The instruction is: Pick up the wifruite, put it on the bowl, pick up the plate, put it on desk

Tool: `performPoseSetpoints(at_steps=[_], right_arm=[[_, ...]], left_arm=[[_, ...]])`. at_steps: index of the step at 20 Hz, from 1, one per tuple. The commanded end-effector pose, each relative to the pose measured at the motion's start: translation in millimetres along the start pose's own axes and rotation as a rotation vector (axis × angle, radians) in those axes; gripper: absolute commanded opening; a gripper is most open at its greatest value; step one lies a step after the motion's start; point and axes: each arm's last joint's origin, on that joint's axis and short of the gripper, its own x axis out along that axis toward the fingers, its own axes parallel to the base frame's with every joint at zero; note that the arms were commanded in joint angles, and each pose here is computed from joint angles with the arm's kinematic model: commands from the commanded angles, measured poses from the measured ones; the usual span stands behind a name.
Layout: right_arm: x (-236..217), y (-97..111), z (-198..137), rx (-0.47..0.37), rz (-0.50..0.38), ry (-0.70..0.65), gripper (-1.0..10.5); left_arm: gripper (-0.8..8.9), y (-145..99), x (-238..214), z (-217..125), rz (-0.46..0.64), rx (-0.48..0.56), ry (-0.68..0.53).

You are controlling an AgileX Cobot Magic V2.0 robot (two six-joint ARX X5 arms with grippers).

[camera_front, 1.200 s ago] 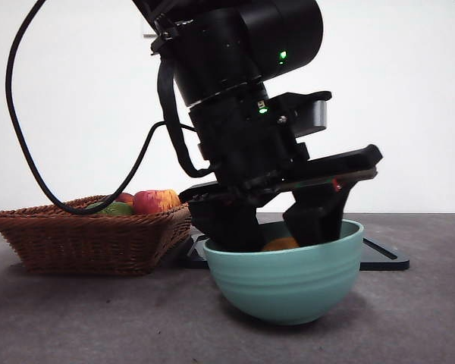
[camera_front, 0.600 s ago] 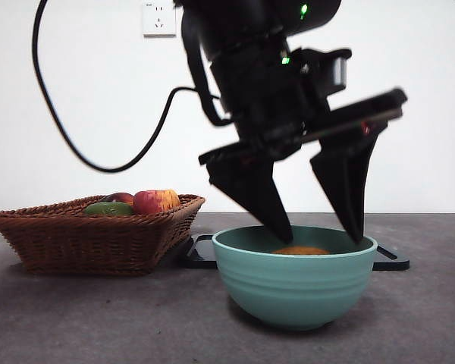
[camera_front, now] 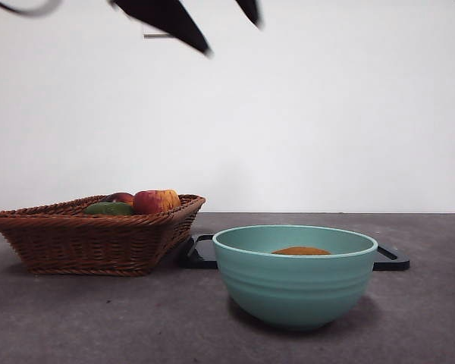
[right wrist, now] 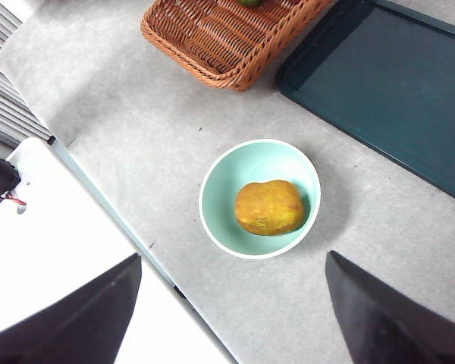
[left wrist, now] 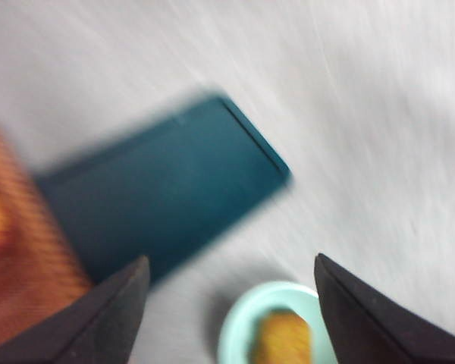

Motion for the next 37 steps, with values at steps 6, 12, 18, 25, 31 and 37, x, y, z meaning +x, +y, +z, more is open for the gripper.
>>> performPoseSetpoints(at_steps=[6, 12, 18, 25, 31, 37], right_arm=[[-2, 2, 4, -0.011, 0.002, -0.015, 3.9], [-2, 1, 5, -0.011, -0.004, -0.014, 3.9], [-1, 1, 4, -0.008, -0.004, -0.011, 3.9], [3, -2, 1, 0.051, -0.039, 0.007, 3.9], [35, -19, -16, 0.192, -0.054, 0.041, 3.4], [83, -31, -35, 0.29, -0.035, 0.054, 3.4]], left_arm=[[3.48, 39, -91, -31, 0.067, -0.085, -0.112], [3.43, 39, -86, -112, -0.241, -0.102, 0.028], [3.44, 39, -81, -131, -0.329, -0.107, 0.138], [3.44, 39, -81, -131, -0.329, -0.107, 0.136], [3.44, 39, -81, -131, -0.329, -0.105, 0.132], [3.44, 39, -81, -131, -0.329, -0.105, 0.132]])
